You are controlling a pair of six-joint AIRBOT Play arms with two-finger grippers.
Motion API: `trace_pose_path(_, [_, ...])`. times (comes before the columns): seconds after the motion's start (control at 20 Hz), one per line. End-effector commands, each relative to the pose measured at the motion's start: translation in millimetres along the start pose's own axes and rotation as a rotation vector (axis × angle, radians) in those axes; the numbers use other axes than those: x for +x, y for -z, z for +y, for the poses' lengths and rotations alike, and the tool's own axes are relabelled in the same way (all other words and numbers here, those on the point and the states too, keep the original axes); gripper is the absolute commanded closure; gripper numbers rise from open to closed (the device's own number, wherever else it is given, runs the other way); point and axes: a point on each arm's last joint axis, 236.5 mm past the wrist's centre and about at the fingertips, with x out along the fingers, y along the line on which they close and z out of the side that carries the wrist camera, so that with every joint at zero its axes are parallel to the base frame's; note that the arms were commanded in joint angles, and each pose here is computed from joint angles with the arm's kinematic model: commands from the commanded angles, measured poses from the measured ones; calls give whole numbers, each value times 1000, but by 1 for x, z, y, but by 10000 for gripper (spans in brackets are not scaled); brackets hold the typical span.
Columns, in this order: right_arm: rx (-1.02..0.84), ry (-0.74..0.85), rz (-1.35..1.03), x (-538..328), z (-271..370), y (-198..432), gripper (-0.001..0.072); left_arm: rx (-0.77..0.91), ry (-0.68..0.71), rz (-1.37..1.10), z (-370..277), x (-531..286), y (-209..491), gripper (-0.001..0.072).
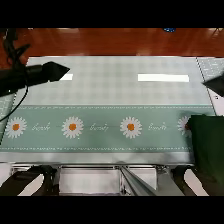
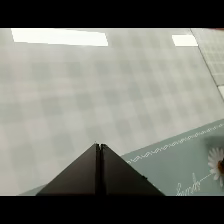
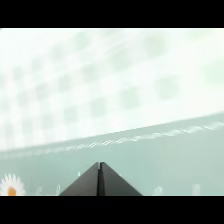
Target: Fold the shirts.
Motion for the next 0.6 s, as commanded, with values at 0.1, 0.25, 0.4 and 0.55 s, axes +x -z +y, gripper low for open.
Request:
trace_pose_path(0.1, [-501,288,254,135,32,50,686,108,-262,309,46,32,46,686])
trace_pose_path(0.25, [-434,475,393,162,-21,70,686,36,-343,456,89,40,103,686])
trace_pose_path(0.4, [-437,494,384,166,-28,64,685,31,-345,465,91,40,105,685])
trace_pose_path(0.55, [-438,505,395,164,-31,66,685,29,-345,477,91,39,108,685])
